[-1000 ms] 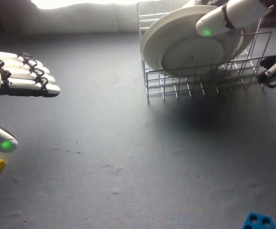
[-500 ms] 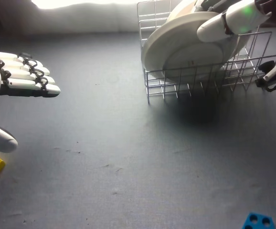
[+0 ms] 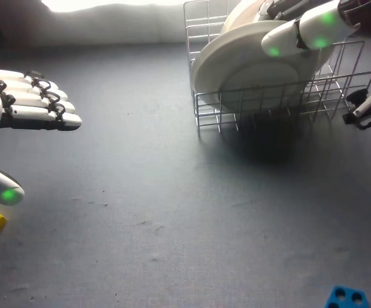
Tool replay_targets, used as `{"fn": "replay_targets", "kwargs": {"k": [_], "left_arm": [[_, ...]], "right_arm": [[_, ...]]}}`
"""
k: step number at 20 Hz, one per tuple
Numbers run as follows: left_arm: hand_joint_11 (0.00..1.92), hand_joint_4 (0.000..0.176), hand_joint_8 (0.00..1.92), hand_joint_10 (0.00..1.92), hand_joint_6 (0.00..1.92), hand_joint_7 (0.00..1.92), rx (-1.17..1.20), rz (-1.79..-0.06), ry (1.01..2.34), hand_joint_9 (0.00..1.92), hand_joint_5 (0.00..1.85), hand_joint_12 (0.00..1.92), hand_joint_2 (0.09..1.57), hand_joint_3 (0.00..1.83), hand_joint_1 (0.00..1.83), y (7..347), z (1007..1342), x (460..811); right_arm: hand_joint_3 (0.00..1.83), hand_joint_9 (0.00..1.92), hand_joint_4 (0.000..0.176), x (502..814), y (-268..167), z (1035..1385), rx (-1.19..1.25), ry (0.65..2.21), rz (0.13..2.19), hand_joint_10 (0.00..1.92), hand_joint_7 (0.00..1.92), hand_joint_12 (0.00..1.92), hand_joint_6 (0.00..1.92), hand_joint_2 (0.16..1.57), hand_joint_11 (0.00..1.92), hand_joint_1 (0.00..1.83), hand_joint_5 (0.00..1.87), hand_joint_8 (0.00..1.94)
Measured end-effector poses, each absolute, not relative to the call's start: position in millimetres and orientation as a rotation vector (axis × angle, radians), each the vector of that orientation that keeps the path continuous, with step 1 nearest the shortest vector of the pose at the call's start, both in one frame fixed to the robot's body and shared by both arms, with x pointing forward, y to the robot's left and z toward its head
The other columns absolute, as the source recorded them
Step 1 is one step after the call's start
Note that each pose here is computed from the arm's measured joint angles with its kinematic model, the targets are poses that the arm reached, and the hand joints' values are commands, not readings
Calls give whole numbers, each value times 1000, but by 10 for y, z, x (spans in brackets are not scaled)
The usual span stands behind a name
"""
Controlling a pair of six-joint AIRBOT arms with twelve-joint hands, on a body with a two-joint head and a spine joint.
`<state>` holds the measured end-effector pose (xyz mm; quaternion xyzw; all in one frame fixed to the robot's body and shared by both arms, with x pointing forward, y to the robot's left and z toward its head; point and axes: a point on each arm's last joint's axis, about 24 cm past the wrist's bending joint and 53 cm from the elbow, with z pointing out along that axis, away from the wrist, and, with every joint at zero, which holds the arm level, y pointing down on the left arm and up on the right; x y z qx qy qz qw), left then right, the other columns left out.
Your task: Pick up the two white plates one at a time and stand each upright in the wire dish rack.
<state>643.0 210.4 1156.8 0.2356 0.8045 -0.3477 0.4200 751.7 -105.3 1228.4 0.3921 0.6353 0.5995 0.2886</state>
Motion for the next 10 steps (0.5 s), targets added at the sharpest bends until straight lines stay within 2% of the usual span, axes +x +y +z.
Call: {"fn": "replay_targets", "kwargs": {"k": [2, 3, 4, 5, 10], "left_arm": [[0, 0, 0, 0, 6, 1, 591, -871, 2017, 0, 18, 0, 1079, 1, 0, 2105, 11568, 6430], [0, 0, 0, 0, 4, 0, 591, -871, 2017, 0, 14, 0, 1080, 2, 0, 2105, 11568, 6430], [0, 0, 0, 0, 1, 0, 591, -871, 2017, 0, 7, 0, 1076, 0, 0, 2104, 11568, 6429], [0, 0, 0, 0, 1, 0, 591, -871, 2017, 0, 8, 0, 1067, 0, 0, 2105, 11568, 6430], [0, 0, 0, 0, 4, 0, 591, -871, 2017, 0, 17, 0, 1075, 0, 0, 2104, 11567, 6429]], "right_arm": [[1, 803, 0, 7523, -1056, 12313, 1032, 1686, 1603, 218, 887, 1267, 1241, 1200, 374, 1119, 801, 132], [0, 788, 0, 7523, -1056, 12318, 1031, 1684, 1604, 206, 875, 1283, 771, 1113, 355, 1190, 691, 94], [0, 784, 0, 7525, -1057, 12328, 1032, 1679, 1609, 195, 874, 1279, 501, 1082, 342, 1207, 711, 63], [0, 772, 0, 7527, -1058, 12336, 1038, 1673, 1616, 182, 864, 1292, 347, 1072, 320, 1204, 725, 37], [1, 716, 0, 7529, -1058, 12353, 1035, 1666, 1621, 158, 801, 1338, 123, 1089, 230, 1174, 718, 0]]}}
